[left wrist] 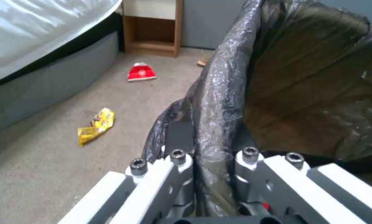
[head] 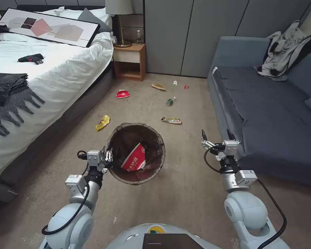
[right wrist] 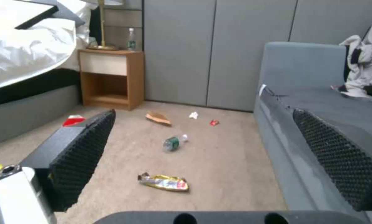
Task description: Pick up the trash bin, then pick up the garbage from the floor and place it into the trash bin.
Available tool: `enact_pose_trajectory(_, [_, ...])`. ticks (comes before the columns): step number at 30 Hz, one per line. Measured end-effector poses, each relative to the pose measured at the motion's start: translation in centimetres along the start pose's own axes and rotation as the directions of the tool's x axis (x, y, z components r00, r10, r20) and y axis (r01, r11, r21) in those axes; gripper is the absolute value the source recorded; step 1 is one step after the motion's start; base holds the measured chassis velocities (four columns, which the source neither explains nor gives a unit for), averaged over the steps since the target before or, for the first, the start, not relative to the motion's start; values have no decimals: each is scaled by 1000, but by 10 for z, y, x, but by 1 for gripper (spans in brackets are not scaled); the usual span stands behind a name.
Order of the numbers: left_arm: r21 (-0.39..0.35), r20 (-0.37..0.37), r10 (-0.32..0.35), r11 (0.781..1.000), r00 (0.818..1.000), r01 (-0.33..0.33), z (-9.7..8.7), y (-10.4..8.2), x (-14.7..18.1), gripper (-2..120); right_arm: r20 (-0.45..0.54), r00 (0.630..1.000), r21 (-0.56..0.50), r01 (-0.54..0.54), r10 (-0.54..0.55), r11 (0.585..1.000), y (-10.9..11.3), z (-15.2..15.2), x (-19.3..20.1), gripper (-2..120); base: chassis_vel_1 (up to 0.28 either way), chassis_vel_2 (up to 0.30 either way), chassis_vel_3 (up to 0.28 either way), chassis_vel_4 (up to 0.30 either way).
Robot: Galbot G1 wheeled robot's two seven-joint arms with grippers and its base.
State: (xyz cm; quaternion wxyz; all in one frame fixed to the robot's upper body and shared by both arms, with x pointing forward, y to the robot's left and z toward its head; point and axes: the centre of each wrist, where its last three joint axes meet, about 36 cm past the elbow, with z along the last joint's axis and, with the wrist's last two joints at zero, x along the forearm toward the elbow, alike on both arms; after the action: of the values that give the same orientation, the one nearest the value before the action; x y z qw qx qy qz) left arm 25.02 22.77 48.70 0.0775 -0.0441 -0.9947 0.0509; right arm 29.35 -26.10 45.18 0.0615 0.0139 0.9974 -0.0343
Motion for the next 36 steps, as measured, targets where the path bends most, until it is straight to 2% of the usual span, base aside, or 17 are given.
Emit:
enact_pose_trajectory(9, [-2,3,1,1000,1000,-1,-1,0,0,7,-3,1000,-15,-6,6,1000,3,0,2,100,-29,19,34,-17])
enact_pose_trajectory(21, [4,37,26,1000,999,-27,-2,0,2,7,0,1000,-16,-9,9,1000,4,-1,5,100,-142,132,131,-134])
enact_pose_trajectory(36, [3,37,28,1000,999,-28,-2,0,2,7,-2,1000,-14,-6,6,1000,4,-1,6,100,-120,126,118,-132])
